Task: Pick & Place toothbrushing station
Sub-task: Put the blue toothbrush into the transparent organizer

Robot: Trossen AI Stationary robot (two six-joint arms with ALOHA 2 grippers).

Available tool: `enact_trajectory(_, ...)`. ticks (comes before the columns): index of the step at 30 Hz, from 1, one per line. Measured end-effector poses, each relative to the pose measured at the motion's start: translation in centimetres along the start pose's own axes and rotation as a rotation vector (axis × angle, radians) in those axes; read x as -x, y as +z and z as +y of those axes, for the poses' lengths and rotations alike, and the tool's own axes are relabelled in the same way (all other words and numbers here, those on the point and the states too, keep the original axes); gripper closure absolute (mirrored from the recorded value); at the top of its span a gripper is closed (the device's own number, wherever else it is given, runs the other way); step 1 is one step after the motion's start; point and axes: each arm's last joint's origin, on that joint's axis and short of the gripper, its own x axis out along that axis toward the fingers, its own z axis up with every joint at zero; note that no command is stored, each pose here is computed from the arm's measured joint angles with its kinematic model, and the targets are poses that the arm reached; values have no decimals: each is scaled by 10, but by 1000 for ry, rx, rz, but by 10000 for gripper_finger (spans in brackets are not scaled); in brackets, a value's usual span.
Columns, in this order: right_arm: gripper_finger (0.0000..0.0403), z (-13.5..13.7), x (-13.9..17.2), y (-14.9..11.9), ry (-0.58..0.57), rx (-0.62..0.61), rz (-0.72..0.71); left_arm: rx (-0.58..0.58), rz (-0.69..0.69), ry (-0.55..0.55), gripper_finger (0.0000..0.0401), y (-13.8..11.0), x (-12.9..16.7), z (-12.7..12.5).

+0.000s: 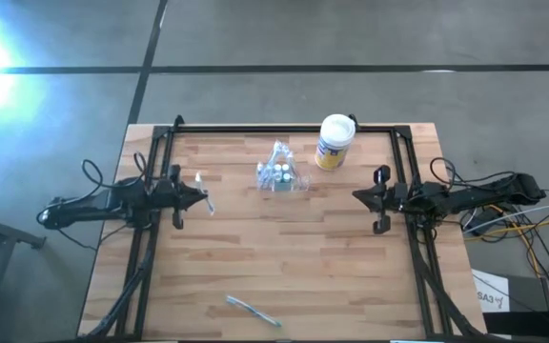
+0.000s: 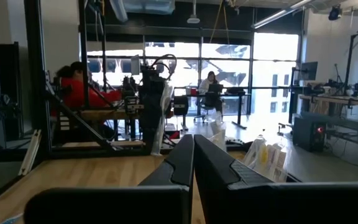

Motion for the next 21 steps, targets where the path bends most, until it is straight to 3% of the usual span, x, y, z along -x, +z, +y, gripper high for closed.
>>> enact_trajectory(11, 394, 0, 0, 0, 0, -7, -1, 15, -49, -12, 379, 2, -1, 0)
enact_trajectory(14, 394, 0, 0, 0, 0, -4, -5, 43, -140, 20, 379, 11, -1, 0)
enact_trajectory(21, 394, 0, 0, 3, -2, 9, -30, -40, -216, 84, 379, 49, -10, 1)
